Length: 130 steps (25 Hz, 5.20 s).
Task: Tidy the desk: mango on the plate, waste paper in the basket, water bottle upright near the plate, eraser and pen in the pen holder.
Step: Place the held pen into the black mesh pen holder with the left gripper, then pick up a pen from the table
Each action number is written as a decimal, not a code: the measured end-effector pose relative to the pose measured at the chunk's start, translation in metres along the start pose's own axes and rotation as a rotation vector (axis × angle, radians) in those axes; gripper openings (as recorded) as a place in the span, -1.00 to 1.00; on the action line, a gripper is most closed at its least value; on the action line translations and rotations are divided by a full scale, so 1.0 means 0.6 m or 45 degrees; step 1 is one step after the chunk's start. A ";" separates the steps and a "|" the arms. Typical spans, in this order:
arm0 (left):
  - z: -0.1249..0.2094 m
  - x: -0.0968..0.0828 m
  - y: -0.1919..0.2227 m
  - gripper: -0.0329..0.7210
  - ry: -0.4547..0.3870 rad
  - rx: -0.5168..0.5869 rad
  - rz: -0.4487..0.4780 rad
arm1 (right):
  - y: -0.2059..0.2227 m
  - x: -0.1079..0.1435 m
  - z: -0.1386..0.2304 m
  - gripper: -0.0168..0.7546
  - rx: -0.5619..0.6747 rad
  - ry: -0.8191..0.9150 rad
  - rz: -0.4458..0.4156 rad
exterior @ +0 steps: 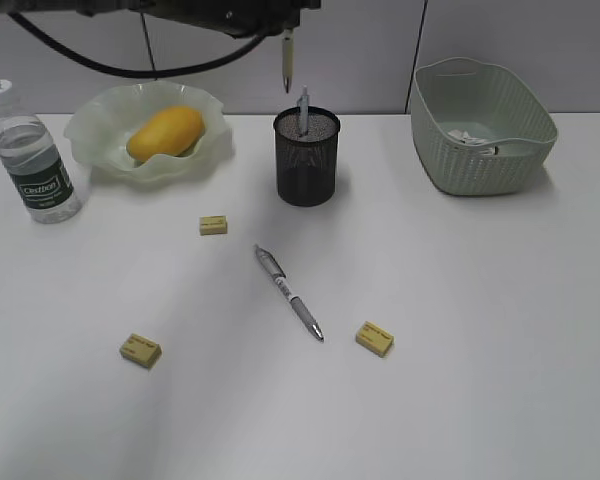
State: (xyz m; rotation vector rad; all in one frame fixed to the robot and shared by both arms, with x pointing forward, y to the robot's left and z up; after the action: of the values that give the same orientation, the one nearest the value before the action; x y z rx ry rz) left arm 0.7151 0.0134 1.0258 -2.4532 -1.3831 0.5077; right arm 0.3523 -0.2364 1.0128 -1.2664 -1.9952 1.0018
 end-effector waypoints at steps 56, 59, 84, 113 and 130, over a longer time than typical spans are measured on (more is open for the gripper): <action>0.124 0.005 -0.192 0.36 0.340 1.067 -0.053 | 0.000 0.001 -0.008 0.25 -0.039 0.000 -0.004; 0.105 0.004 -0.222 0.29 0.345 1.061 -0.067 | 0.000 0.001 -0.010 0.25 -0.047 0.000 -0.005; 0.253 0.015 -0.512 0.16 0.253 1.150 -0.072 | -0.001 0.002 -0.020 0.25 -0.096 0.000 -0.010; 0.352 0.028 -0.665 0.16 0.277 0.621 -0.042 | 0.155 0.014 -0.138 0.25 0.319 -0.061 0.026; 0.353 0.035 -0.663 0.14 0.301 0.617 -0.068 | 0.317 0.180 -0.334 0.25 0.392 -0.197 -0.121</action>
State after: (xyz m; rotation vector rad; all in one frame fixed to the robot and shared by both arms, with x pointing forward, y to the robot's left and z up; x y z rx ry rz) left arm 0.3300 0.2462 0.9927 -2.0066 -1.0767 0.4584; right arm 0.5594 -0.0278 0.9751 -0.9450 -1.9012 1.3338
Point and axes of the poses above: a point on each arm's last joint axis where the gripper is mounted, y pointing out along that axis toward the gripper, x along the wrist's bending axis when the last joint is at zero, z = x × y, the point moved 7 cm from there along y, pointing out along that axis toward the gripper, and after that the axes turned 6 degrees about y, right-handed, at the moved point
